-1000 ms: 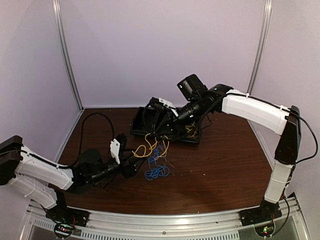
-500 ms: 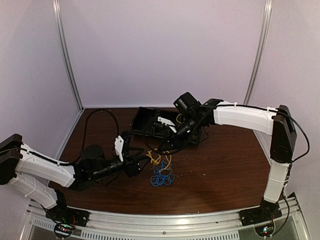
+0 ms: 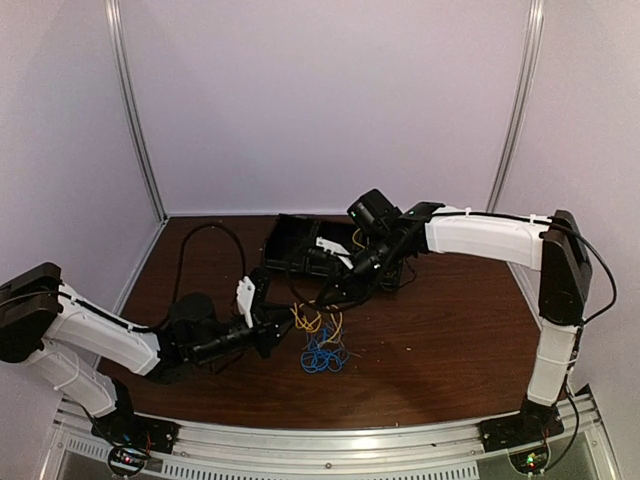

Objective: Untangle the cables

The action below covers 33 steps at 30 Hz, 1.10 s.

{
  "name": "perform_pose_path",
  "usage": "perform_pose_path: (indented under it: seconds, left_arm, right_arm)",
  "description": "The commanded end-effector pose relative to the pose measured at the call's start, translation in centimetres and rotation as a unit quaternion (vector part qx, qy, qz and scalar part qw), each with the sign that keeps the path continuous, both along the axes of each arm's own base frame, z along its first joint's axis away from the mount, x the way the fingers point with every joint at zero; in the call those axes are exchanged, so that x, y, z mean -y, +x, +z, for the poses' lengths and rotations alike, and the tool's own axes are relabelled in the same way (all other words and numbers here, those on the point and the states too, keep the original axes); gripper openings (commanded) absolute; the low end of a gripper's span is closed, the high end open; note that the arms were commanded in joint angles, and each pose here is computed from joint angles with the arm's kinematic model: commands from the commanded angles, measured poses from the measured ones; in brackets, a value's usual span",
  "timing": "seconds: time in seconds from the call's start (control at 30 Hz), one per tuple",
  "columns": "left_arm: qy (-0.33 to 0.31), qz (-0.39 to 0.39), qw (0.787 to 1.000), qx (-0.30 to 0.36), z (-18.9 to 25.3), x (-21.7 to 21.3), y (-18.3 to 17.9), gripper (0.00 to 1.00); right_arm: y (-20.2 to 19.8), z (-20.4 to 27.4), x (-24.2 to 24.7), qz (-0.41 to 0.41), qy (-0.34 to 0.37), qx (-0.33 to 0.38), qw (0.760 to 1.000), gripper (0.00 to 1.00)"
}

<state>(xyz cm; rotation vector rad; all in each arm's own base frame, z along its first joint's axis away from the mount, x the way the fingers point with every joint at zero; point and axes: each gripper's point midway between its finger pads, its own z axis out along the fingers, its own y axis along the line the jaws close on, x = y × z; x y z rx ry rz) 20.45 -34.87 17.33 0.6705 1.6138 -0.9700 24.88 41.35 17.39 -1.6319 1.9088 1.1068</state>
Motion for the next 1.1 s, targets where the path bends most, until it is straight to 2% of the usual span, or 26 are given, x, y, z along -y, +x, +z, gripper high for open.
perform_pose_path:
  seconds: [0.0, 0.07, 0.13, 0.3, 0.47, 0.57, 0.77, 0.83, 1.07]
  left_arm:
    - [-0.048, 0.026, 0.996, 0.074, 4.6, -0.2, 1.0, 0.07]
    - [-0.050, 0.038, 0.994, 0.088, 5.5, -0.6, 1.3, 0.00]
    - [-0.055, 0.057, 0.991, 0.104, 6.7, -1.4, 1.5, 0.00]
    - [-0.068, 0.106, 0.982, 0.139, 10.2, -3.7, 2.0, 0.00]
    - [-0.084, 0.135, 0.974, 0.164, 13.5, -5.7, 1.8, 0.00]
    - [-0.090, 0.138, 0.972, 0.169, 14.8, -6.2, 1.5, 0.00]
    - [-0.109, 0.136, 0.970, 0.170, 18.1, -6.7, 1.1, 0.00]
    - [-0.106, 0.130, 0.970, 0.176, 19.9, -6.4, 1.0, 0.00]
    - [-0.081, 0.114, 0.969, 0.202, 27.9, -5.1, 1.1, 0.00]
  right_arm:
    - [-0.2, -0.3, 0.6, 0.000, 0.006, -0.008, 1.000, 0.00]
    - [0.1, -1.0, 0.8, -0.003, 0.002, -0.013, 1.000, 0.00]
    - [0.0, -1.8, 1.0, 0.002, -0.001, -0.025, 1.000, 0.02]
    - [-0.7, -4.2, 0.9, 0.023, 0.004, -0.058, 0.998, 0.34]
    - [-1.0, -6.8, -0.1, 0.026, 0.010, -0.120, 0.992, 0.44]
    - [-1.2, -7.5, -0.9, 0.031, 0.022, -0.148, 0.988, 0.44]
    - [-1.0, -10.0, -0.7, 0.012, 0.009, -0.147, 0.989, 0.32]
    - [-0.6, -11.0, -0.4, -0.003, -0.009, -0.137, 0.991, 0.27]
    - [-0.4, -13.6, 0.0, -0.017, -0.039, -0.145, 0.989, 0.22]
